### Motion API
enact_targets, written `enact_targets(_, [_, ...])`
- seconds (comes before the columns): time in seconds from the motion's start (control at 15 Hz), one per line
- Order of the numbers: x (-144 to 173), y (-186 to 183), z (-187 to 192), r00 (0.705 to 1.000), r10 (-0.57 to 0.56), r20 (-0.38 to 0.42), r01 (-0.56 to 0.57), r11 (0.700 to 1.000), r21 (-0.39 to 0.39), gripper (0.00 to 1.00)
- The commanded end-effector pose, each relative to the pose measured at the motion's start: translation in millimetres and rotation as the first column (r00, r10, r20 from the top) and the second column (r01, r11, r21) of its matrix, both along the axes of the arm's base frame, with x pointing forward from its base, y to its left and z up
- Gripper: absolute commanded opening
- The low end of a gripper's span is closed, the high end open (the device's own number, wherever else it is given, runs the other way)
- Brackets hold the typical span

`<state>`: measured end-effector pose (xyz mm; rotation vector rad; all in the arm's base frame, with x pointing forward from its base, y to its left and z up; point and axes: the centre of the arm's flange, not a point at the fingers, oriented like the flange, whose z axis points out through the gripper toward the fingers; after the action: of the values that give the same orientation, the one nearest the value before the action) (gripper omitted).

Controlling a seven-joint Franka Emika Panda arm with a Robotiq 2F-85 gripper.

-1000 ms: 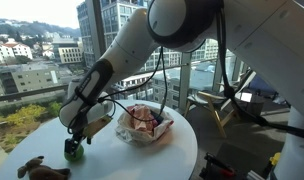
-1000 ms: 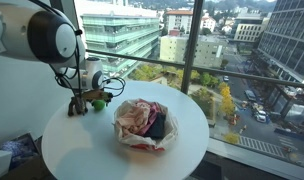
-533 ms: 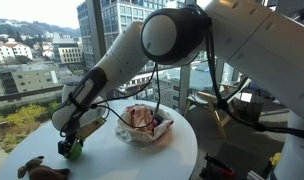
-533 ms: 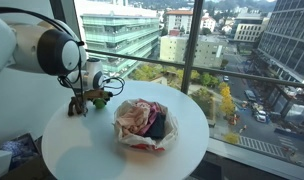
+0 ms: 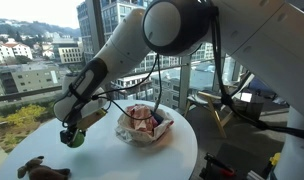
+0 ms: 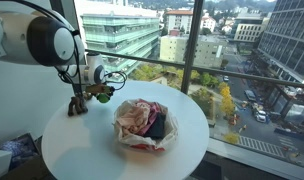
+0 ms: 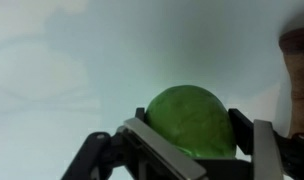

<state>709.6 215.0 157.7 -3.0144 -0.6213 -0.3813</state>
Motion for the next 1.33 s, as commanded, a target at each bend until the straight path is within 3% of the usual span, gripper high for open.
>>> enact_targets(0.0, [-44,-41,68,0.989,-0.147,0.032,0.149,0.983,-0.105,0.57])
enact_targets(0.13, [-60,-65,90,0.966,-0.251,0.068,0.258,0.956,-0.14,0.57])
enact_targets(0.33, [-89,-99,117,0.909,-0.4,0.116,0.415,0.891,-0.185,0.57])
enact_targets(0.67, [-159,-155,132,0.771,-0.622,0.134,0.633,0.727,-0.267,0.57])
enact_targets(0.8, [-192,-181,124,0.719,-0.683,0.124,0.684,0.666,-0.297,0.57])
enact_targets(0.93, [-200,-199,105,0.681,-0.721,0.129,0.715,0.616,-0.33,0.57])
enact_targets(1.27, [-173,-230,60,0.661,-0.73,0.173,0.731,0.576,-0.365,0.57])
